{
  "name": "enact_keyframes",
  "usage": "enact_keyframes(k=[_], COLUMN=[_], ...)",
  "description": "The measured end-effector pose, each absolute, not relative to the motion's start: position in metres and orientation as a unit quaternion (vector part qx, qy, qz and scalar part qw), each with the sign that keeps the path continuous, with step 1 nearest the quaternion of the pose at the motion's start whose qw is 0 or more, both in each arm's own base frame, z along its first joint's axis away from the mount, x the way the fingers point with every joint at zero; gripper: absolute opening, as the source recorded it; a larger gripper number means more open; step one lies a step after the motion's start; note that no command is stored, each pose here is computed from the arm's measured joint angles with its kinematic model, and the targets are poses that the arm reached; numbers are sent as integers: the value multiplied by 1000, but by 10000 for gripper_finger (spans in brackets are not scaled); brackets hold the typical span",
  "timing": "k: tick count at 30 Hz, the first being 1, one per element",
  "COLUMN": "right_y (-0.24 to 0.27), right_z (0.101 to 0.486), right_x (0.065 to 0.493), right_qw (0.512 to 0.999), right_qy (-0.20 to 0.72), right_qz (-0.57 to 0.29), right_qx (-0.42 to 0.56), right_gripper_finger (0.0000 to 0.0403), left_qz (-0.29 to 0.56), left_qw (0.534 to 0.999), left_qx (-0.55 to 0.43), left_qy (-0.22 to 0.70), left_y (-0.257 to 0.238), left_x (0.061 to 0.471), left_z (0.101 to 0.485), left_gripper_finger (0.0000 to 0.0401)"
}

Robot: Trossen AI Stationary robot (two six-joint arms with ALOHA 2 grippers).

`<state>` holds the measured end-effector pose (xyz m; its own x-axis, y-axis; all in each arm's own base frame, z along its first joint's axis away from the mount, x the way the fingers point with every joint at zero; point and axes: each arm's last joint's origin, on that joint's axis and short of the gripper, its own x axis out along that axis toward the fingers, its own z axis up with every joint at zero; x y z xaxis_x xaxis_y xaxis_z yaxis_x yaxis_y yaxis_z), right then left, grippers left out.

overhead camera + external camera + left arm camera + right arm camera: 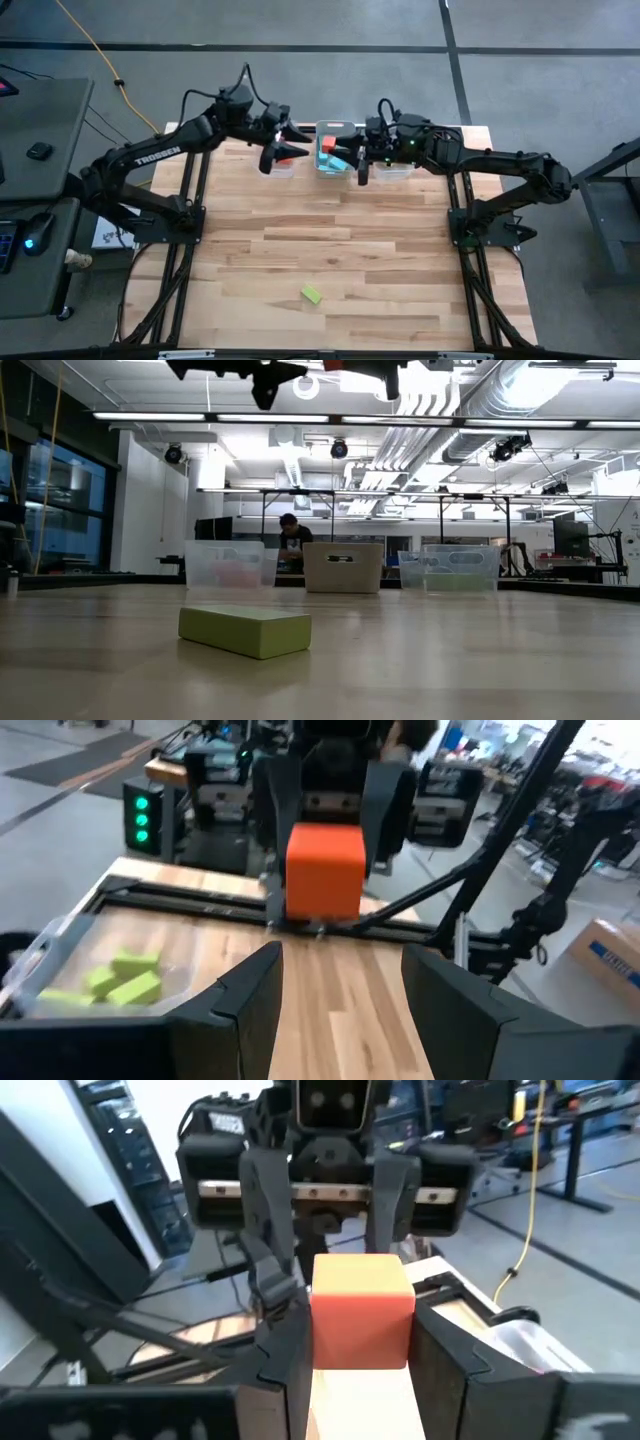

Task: Sort & place blocks by color
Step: Put the orange block into the left transparent bin

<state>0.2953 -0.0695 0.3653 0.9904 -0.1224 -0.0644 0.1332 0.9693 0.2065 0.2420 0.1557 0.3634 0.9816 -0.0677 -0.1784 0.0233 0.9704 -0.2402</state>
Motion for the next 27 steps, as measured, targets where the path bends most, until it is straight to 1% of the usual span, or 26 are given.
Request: enact_keyframes(k=[5,15,20,27], right_y=[-68,-68,-69,-70], right_z=[362,353,344,343], right_x=[295,297,303,303], right_qw=[992,990,988,987], right_qy=[42,84,104,105], right_qz=[-49,-38,-33,-43], right_qx=[107,105,111,110], right_gripper_finger=[109,109,109,109], left_qz=[-28,-37,-40,-55], left_qw=[988,985,983,983], left_qx=[-131,-144,-147,-143], left_qy=[79,93,99,100], left_y=[160,164,164,163], left_x=[255,273,275,275], left_z=[359,342,339,339], left_gripper_finger=[182,182,182,182])
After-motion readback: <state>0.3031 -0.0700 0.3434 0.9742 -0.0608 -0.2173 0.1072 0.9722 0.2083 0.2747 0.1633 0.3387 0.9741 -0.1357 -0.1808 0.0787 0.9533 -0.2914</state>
